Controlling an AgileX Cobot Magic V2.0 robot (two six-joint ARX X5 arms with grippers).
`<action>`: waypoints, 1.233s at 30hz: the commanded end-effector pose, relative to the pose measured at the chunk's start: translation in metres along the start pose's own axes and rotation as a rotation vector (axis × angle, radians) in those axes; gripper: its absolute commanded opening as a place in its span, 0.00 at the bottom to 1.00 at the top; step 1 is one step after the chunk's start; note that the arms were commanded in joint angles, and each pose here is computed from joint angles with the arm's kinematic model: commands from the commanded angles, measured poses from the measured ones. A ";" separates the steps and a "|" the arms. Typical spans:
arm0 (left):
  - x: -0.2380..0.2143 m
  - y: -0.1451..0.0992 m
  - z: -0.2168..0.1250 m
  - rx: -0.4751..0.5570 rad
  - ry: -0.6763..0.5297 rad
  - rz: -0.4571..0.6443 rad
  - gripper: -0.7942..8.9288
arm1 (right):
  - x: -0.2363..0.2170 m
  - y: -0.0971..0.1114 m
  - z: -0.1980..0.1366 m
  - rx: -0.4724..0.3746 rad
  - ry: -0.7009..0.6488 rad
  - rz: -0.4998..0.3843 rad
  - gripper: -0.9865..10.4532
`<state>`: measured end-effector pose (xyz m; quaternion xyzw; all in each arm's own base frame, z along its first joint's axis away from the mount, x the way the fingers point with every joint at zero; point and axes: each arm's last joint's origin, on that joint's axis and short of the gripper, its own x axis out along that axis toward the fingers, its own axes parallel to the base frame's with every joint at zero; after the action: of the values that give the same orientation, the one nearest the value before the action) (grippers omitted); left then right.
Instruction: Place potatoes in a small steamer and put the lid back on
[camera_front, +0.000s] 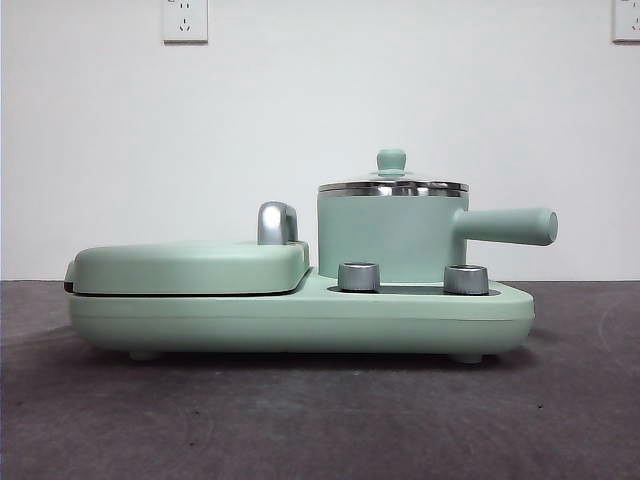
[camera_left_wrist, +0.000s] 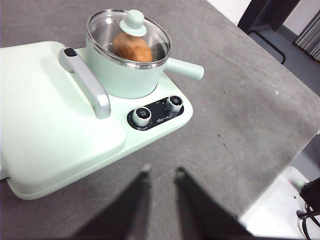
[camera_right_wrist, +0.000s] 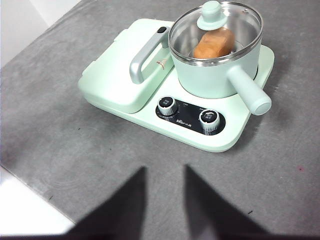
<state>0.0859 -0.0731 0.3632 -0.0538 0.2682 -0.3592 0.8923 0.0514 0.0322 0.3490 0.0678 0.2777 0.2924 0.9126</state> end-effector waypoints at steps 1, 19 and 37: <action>-0.001 -0.002 0.003 0.001 -0.007 -0.009 0.09 | -0.001 0.001 0.002 -0.014 -0.011 0.007 0.11; -0.011 0.010 -0.002 -0.037 -0.090 0.065 0.09 | -0.001 0.001 0.002 -0.014 -0.013 0.000 0.11; 0.036 0.092 -0.144 0.033 -0.312 0.461 0.09 | -0.001 0.001 0.002 -0.014 -0.013 0.000 0.11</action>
<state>0.0879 -0.0158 0.2001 -0.0454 0.1399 -0.1374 0.9795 0.0516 0.0321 0.3490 0.0671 0.2771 0.2893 0.9138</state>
